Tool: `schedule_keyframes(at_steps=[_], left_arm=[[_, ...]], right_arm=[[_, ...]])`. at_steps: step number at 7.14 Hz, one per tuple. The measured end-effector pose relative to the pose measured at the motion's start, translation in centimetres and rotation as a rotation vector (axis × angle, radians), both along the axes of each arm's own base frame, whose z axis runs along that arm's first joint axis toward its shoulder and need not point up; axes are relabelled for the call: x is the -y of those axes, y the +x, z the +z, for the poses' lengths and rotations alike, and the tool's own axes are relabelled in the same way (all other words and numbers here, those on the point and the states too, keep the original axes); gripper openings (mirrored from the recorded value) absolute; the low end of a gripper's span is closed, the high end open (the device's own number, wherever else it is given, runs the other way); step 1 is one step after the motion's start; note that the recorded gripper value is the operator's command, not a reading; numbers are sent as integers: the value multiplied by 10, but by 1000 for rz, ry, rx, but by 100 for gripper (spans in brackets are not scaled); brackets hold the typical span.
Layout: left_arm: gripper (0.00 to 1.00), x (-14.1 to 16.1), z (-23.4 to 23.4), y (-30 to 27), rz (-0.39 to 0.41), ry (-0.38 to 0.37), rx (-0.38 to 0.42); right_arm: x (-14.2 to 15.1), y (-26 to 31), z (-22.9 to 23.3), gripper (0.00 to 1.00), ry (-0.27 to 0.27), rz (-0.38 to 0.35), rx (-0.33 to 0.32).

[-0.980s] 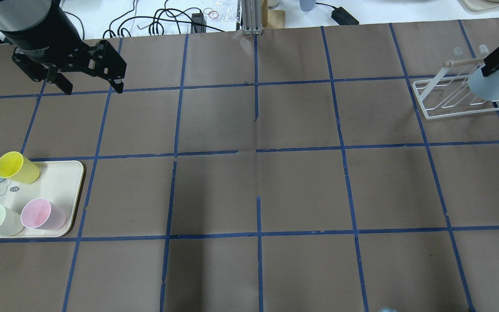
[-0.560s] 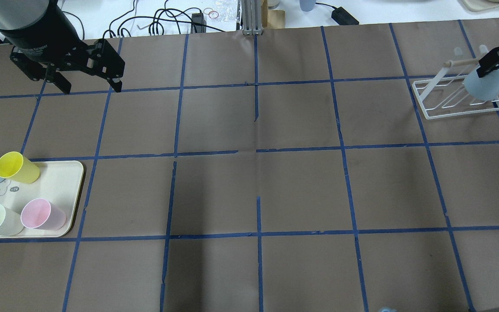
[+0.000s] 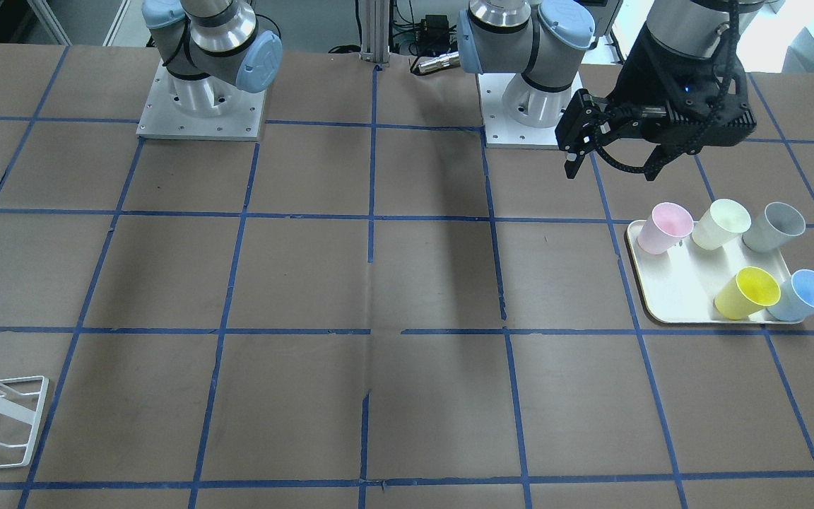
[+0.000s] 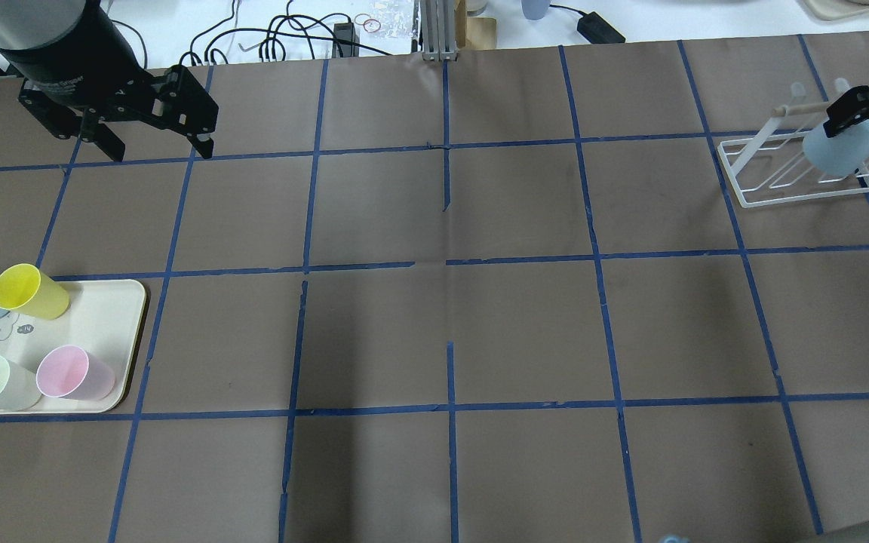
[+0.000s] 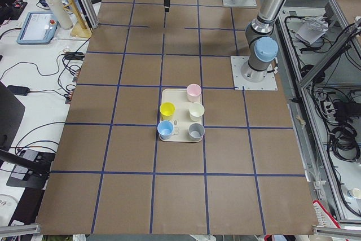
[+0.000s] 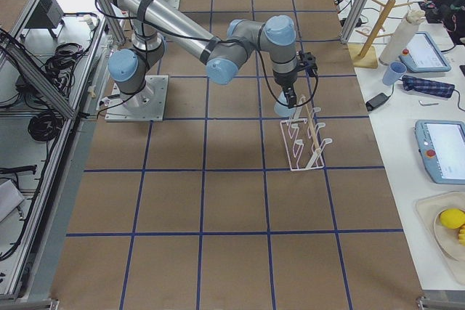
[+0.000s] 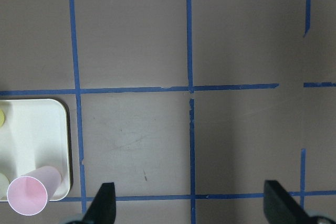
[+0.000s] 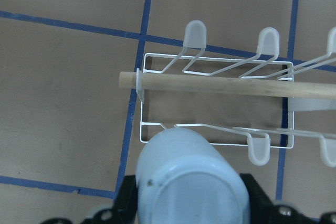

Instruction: Transfer IKEA cup to right arm and place on rack

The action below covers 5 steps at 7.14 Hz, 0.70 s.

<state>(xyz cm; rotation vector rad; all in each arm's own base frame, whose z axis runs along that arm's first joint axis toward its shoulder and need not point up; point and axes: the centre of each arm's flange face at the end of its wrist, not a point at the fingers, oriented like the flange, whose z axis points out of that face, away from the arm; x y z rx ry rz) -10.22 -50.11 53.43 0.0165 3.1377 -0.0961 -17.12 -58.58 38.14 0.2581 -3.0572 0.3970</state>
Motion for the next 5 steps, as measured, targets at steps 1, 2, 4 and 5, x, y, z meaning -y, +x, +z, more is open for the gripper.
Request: schedule_keyframes(at_steps=[1, 2, 4, 5], left_arm=[[100, 1, -1, 1, 0, 1, 5], [100, 1, -1, 1, -1, 2, 5], [100, -5, 0, 0, -1, 0, 7], [100, -6, 1, 0, -1, -1, 7]], right_arm=[[2, -1, -5, 0, 1, 0, 1], [6, -3, -12, 0, -1, -1, -1], [10, -6, -24, 0, 6, -2, 2], [10, -6, -29, 1, 13, -4, 7]])
